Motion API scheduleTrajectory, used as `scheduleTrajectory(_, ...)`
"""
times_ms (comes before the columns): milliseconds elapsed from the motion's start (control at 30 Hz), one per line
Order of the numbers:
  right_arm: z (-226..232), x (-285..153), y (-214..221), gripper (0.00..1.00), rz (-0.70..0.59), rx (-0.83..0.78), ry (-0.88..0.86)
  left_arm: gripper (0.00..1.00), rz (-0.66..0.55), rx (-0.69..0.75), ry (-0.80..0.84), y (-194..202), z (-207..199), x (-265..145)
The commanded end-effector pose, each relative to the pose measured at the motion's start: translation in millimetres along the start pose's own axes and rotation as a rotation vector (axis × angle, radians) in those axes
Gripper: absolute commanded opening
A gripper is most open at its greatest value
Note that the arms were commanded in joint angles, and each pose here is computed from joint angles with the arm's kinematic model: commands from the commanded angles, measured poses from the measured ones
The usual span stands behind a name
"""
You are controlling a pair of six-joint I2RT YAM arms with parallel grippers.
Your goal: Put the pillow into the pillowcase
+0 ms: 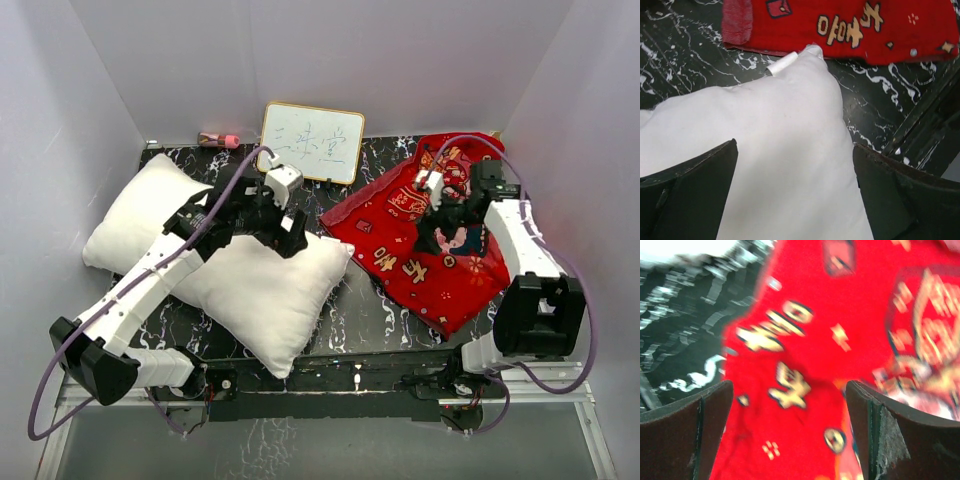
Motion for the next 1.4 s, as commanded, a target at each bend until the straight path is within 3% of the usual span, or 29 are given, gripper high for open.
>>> scheduleTrajectory(0,42,23,-29,0.99,-0.318,-0.246,-0.258,0.97,0.047,0.398,0.181,7,-3,-6)
scheduleTrajectory(67,41,31,-36,0.99,-0.404,-0.249,-0.282,0.97,0.1,0.473,0.273,7,-3,1)
scheduleTrajectory(167,39,42,-43,0.99,-0.427,-0.165,-0.359,0.97,0.222,0.486,0.347,4,1,23)
scheduleTrajectory(267,42,53,-42,0.99,-0.391,-0.182,-0.379,0.97,0.37,0.461,0.344,8,11,49)
scheduleTrajectory(467,48,65,-40,1.0,-0.269,-0.222,-0.289,0.94,0.482,0.428,0.26,37,26,73)
scheduleTrajectory(533,52,72,-44,0.99,-0.244,-0.234,-0.282,0.82,0.496,0.401,0.221,49,30,79)
scheduleTrajectory(567,53,76,-45,0.99,-0.225,-0.235,-0.271,0.65,0.505,0.388,0.197,54,33,82)
scheduleTrajectory(600,55,82,-47,0.99,-0.197,-0.228,-0.252,0.25,0.517,0.366,0.164,58,35,84)
scheduleTrajectory(633,55,88,-50,0.99,-0.162,-0.214,-0.212,0.01,0.522,0.328,0.103,59,38,86)
scheduleTrajectory(700,57,100,-50,0.99,-0.098,-0.208,-0.168,0.0,0.49,0.266,0.064,56,38,81)
scheduleTrajectory(800,58,112,-48,0.95,-0.018,-0.223,-0.119,0.0,0.314,0.212,0.017,45,32,59)
scheduleTrajectory(967,68,137,-39,0.8,0.159,-0.246,-0.077,0.0,0.082,0.148,-0.029,39,23,21)
scheduleTrajectory(1367,75,150,-27,0.54,0.304,-0.261,0.003,0.0,0.018,0.059,0.018,39,12,7)
Point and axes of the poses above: each gripper's point midway between its finger pads, its own x axis out along the fingers, its own z axis along the line the jaws close on, y = z × x, the point moved 10 cm from there along -x, back along the fingers, and after that the axes turned 1 degree about -x, right-handed, at the moved point
